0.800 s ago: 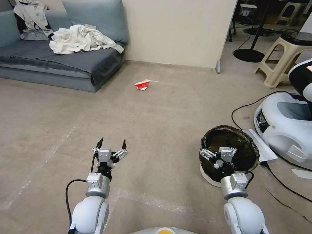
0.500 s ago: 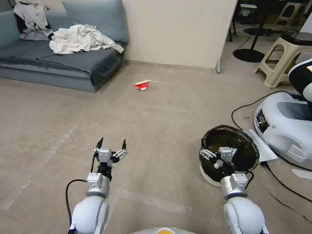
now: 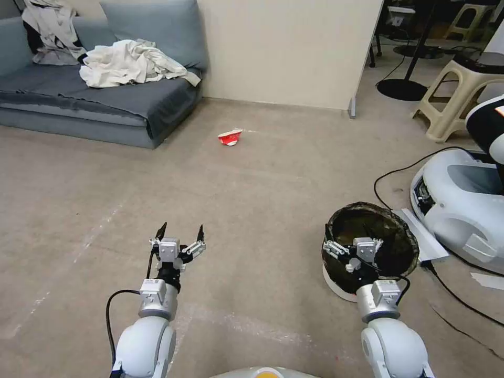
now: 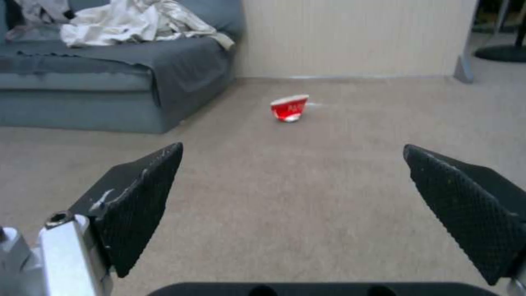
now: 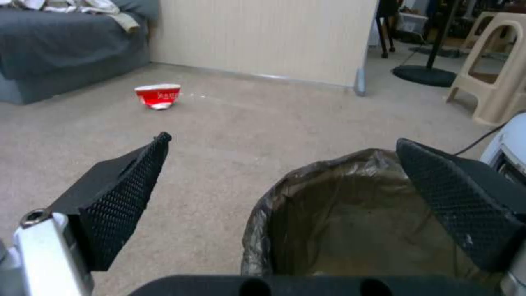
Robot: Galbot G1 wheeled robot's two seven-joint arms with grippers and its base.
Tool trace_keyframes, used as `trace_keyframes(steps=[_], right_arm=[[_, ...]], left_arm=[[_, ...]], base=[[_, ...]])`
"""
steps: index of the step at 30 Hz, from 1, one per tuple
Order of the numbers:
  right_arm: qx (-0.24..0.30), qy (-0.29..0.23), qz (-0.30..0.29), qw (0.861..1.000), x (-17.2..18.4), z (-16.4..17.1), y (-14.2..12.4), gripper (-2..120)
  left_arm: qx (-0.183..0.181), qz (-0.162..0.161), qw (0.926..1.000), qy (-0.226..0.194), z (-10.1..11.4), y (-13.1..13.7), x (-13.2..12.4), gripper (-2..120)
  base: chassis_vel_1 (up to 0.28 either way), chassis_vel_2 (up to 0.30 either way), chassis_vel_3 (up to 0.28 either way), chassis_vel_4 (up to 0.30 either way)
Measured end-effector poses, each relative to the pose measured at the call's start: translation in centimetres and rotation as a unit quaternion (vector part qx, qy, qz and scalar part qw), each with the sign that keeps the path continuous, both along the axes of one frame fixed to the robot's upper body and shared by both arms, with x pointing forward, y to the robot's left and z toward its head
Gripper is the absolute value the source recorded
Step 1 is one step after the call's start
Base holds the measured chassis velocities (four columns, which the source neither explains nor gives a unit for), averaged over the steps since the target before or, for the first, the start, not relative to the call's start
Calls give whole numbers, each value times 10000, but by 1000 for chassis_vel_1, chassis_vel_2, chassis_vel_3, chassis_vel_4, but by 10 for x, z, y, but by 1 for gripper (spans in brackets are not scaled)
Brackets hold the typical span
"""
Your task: Pick up the trash can from the floor.
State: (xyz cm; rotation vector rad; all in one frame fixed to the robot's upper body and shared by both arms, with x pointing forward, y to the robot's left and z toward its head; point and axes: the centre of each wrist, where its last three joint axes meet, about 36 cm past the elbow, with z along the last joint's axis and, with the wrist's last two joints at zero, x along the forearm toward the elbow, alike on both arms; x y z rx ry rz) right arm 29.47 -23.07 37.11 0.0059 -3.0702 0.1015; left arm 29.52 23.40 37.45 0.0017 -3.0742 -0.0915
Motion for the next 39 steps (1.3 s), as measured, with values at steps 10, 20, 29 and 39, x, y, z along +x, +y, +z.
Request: trace_keyframes(steps=[10, 20, 29, 39], right_arm=[[328, -279, -168, 9989, -24, 51, 3, 100], [684, -906, -346, 9929, -50, 91, 2, 100], [686, -951, -317, 9926, -50, 88, 1, 100], [649, -929, -305, 9931, -51, 86, 0, 100]], left_arm=[[-453, 334, 9983, -160, 66, 20, -25, 100], [-526, 357, 9974, -334, 75, 36, -37, 100], [-621, 303, 9974, -210, 64, 36, -34, 100], [-632, 210, 9977, -107, 55, 32, -33, 100]], base=[[0, 0, 0, 0], [0, 0, 0, 0], [0, 0, 0, 0], [0, 0, 0, 0]])
